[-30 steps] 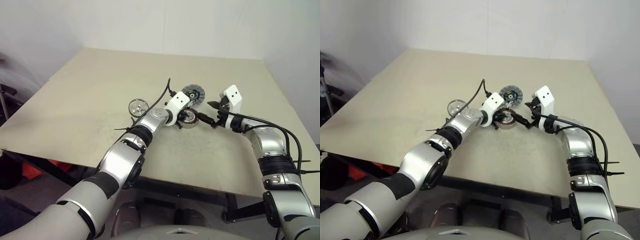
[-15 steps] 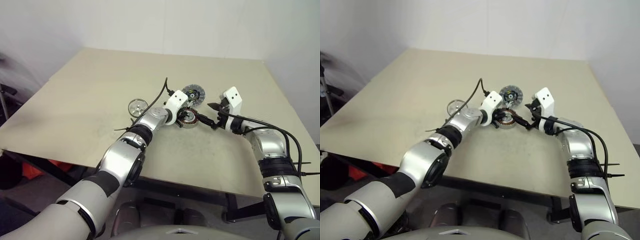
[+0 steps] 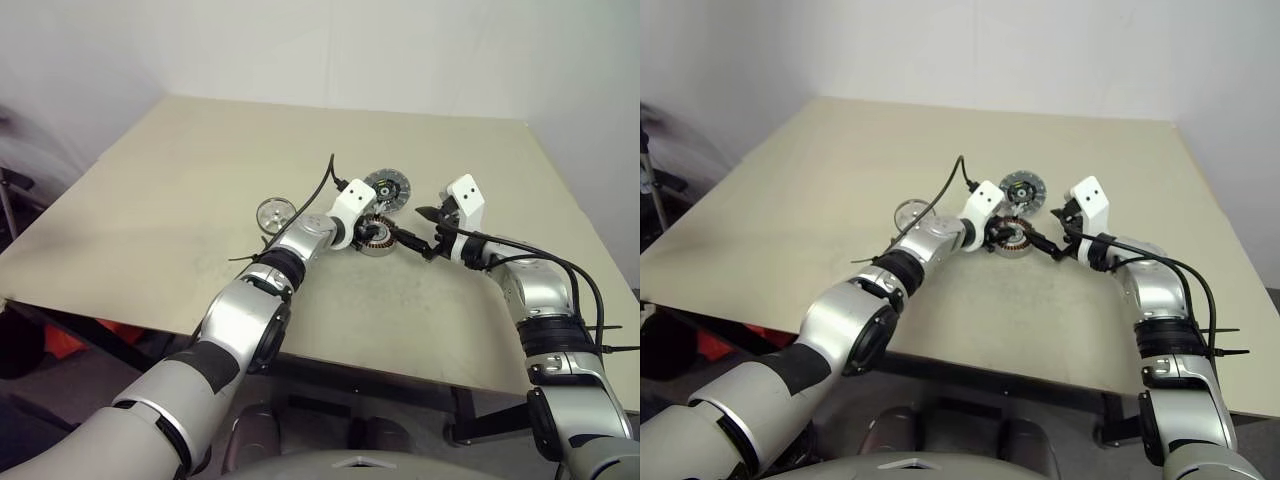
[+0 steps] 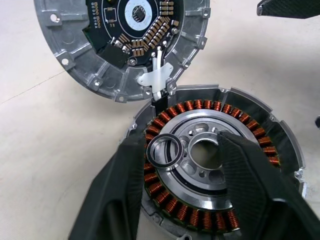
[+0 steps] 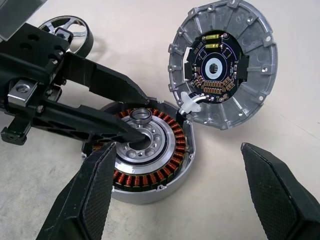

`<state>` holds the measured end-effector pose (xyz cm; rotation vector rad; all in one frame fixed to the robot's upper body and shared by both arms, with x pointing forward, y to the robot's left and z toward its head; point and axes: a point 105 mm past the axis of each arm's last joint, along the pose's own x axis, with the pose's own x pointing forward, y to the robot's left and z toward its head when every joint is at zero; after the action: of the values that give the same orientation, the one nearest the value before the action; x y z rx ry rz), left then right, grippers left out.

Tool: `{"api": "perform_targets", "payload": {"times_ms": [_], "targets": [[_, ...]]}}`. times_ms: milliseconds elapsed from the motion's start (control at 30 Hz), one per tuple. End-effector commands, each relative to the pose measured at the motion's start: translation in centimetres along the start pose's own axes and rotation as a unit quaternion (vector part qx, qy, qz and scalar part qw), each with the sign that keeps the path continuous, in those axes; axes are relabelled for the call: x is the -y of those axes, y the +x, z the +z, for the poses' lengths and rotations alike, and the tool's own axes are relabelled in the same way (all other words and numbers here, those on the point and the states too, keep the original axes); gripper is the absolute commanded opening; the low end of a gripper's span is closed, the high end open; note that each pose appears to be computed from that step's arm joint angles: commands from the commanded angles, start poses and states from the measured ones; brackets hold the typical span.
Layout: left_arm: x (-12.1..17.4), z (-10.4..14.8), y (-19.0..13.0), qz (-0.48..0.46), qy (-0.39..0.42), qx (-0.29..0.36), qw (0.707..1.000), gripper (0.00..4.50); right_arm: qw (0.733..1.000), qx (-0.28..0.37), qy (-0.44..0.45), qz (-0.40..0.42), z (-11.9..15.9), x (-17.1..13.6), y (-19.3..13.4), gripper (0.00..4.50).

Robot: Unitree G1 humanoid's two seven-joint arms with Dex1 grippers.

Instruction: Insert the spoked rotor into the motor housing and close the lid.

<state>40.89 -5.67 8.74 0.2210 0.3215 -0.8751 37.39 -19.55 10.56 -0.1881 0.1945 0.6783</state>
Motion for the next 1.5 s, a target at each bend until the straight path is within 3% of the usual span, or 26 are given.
{"api": "perform_targets", "payload": {"times_ms": [33, 400, 600, 767, 867, 967, 1167, 1400, 1500], "targets": [[1.7, 4.0, 0.5, -0.026, 0.009, 0.053, 0.998, 2.34, 0.999, 0.041, -0.019, -0.007, 2.3, 0.5, -0.5, 4.50], [-3.2, 5.6, -3.7, -0.022, -0.040, 0.127, 0.991, 2.34, 0.998, 0.060, -0.007, 0.015, 3.3, -1.1, 0.7, 4.50], [-7.3, 1.0, -9.2, 0.067, -0.039, 0.105, 0.991, 2.34, 0.996, 0.081, 0.003, 0.043, 5.2, -4.6, 3.4, 4.50], [-9.0, -2.4, -14.3, 0.134, -0.071, 0.087, 0.985, 2.34, 0.996, 0.084, 0.012, 0.036, 6.2, -5.2, 4.9, 4.50], [-9.0, -3.5, -16.1, 0.159, -0.087, 0.081, 0.980, 2.34, 0.997, 0.074, 0.017, 0.017, 5.8, -4.5, 5.7, 4.50], [-8.1, -3.8, -16.9, 0.166, -0.097, 0.082, 0.978, 2.37, 0.998, 0.061, 0.011, 0.003, 5.6, -3.8, 6.3, 3.61], [-7.4, -3.4, -17.4, 0.179, -0.108, 0.089, 0.974, 2.37, 1.000, 0.005, -0.020, 0.004, 3.9, -3.4, 6.3, 3.61], [-7.6, -3.6, -17.4, 0.184, -0.114, 0.088, 0.972, 2.37, 0.999, -0.012, -0.037, 0.014, 4.4, -3.5, 6.1, 3.61], [-7.6, -3.4, -17.3, 0.186, -0.113, 0.093, 0.972, 2.37, 0.999, -0.043, -0.032, -0.006, 3.4, -2.8, 5.9, 3.61]]}}
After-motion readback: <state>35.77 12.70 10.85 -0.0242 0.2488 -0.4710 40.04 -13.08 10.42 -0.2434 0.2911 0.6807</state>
